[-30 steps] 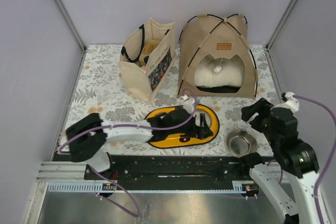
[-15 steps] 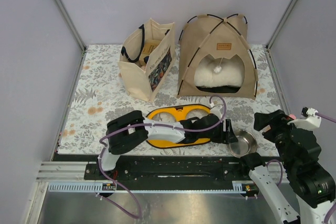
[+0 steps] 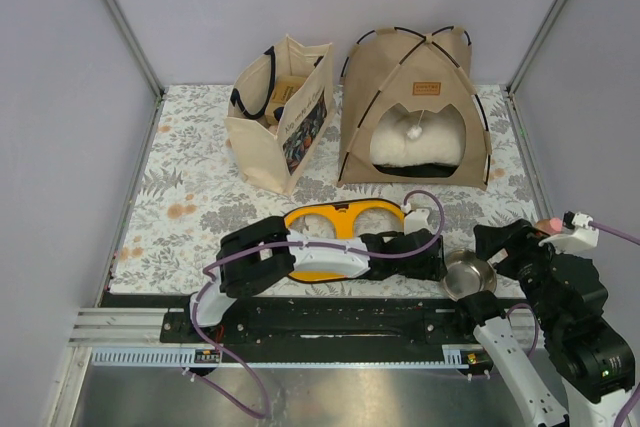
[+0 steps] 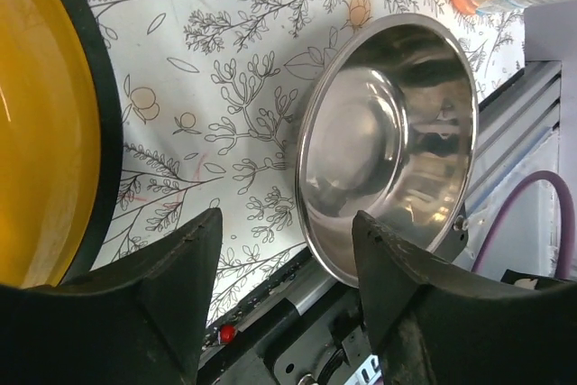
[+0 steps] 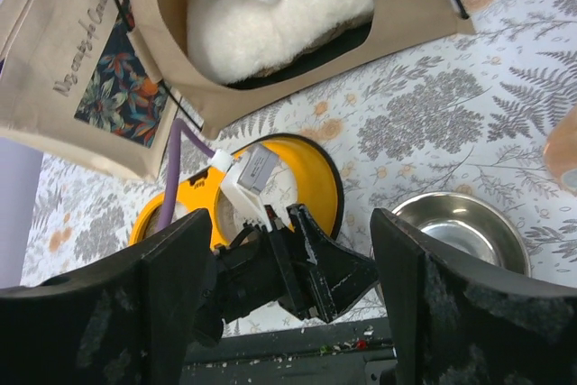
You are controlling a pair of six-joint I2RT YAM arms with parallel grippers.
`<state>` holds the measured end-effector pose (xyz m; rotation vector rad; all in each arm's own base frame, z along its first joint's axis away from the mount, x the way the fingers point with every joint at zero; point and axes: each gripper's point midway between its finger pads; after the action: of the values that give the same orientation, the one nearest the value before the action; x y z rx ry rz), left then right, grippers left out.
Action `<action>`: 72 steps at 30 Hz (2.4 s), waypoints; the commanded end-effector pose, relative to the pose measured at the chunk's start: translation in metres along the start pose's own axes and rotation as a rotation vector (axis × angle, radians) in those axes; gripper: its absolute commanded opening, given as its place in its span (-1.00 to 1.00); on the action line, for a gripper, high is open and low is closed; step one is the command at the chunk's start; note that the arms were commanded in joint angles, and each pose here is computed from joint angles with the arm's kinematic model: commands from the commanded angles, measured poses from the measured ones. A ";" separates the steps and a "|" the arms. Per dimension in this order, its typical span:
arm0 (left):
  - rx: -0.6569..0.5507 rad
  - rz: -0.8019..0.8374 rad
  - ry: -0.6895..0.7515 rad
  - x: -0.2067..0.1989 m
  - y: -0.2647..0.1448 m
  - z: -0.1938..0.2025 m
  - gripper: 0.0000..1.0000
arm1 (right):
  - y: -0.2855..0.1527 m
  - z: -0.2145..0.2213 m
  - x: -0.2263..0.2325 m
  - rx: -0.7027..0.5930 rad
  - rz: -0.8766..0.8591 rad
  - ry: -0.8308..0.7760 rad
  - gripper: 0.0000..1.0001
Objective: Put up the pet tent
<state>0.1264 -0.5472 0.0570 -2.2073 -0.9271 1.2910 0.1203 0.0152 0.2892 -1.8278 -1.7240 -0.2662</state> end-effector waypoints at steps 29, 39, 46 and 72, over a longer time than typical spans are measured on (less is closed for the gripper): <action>0.033 0.090 0.041 -0.001 -0.008 -0.032 -1.00 | 0.022 0.010 0.006 0.062 -0.002 -0.076 0.63; -0.104 0.208 0.123 0.006 -0.102 -0.134 -1.00 | 0.041 0.029 0.039 0.235 -0.110 -0.140 0.64; -0.229 0.184 0.051 0.060 -0.159 -0.166 -1.00 | 0.052 0.022 0.053 0.219 -0.121 -0.065 0.57; -0.333 0.170 -0.044 0.129 -0.245 -0.167 -1.00 | 0.098 0.120 0.138 0.615 -0.633 0.114 0.09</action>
<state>0.2404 -0.2839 0.1963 -2.4725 -1.1265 1.3394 0.2032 0.1878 0.2220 -0.8925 -1.9053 -0.0122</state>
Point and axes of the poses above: each gripper's point midway between its finger pads, its own y axis out along the fingers, its own x axis along the line the jaws close on, z = x × y, and after that the axes turned 2 degrees about y, right-handed
